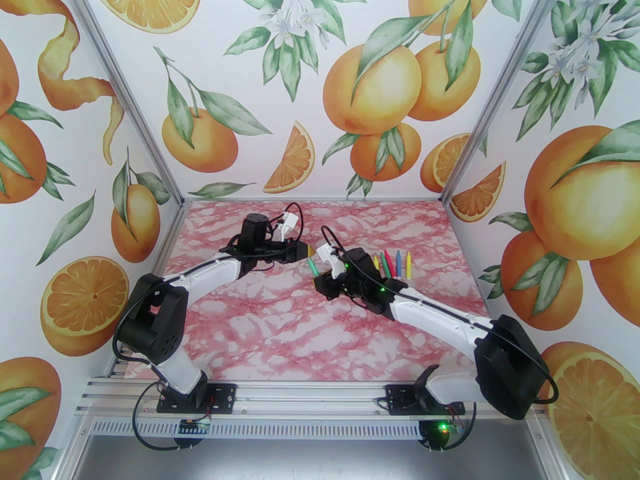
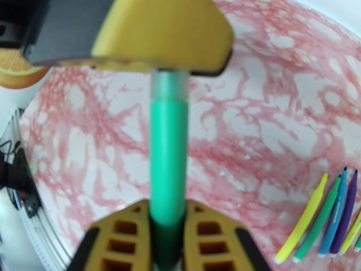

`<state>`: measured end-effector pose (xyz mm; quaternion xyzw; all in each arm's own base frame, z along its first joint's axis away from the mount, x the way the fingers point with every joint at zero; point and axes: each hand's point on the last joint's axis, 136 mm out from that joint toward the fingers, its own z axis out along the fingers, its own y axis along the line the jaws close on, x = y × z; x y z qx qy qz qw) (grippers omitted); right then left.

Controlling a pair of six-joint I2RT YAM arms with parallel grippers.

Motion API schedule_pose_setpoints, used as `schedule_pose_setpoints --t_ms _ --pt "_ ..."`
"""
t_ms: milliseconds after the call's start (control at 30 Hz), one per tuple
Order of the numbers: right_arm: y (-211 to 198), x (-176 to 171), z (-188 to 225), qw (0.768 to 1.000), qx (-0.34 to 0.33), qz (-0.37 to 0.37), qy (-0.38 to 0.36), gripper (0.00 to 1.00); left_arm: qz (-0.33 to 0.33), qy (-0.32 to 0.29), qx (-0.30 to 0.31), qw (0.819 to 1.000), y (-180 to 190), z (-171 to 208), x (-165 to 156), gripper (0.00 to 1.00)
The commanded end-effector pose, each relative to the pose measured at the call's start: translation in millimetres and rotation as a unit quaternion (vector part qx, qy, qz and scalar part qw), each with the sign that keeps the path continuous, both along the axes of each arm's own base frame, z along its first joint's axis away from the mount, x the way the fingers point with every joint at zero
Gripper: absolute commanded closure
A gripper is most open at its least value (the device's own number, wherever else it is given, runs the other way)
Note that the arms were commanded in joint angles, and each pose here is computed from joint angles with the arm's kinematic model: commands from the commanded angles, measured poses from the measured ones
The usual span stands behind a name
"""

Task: Open the pen caps

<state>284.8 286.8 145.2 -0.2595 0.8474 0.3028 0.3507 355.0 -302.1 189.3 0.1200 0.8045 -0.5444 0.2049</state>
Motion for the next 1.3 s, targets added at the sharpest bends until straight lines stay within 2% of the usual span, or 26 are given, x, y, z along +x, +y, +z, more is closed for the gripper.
schedule_pose_setpoints --t_ms 0,267,433,633,767,900,1100,1267 --pt "-15 -51 -45 0.993 -0.046 0.052 0.098 1.00 0.140 -0.120 0.036 0.982 42 40 69 1.00" --pt "-17 -56 -54 0.992 -0.044 0.055 0.109 1.00 0.169 -0.121 0.042 0.977 52 44 75 1.00" --pt "-22 -51 -54 0.993 -0.040 0.043 0.104 1.00 0.163 -0.117 0.053 0.978 51 43 78 1.00" --pt "-43 -24 -49 0.995 -0.051 -0.025 0.080 1.00 0.151 -0.104 0.135 0.974 61 18 75 1.00" --pt "-56 -5 -43 0.994 -0.052 -0.072 0.068 1.00 0.152 -0.099 0.210 0.961 76 -1 71 1.00" --pt "-61 9 -35 0.992 -0.054 -0.102 0.053 1.00 0.136 -0.091 0.259 0.952 84 -14 64 1.00" --pt "-80 34 -36 0.977 -0.091 -0.188 0.045 1.00 0.086 -0.066 0.305 0.946 76 -37 55 1.00" --pt "-92 46 -49 0.962 -0.125 -0.236 0.061 1.00 0.070 -0.036 0.358 0.930 70 -66 54 1.00"
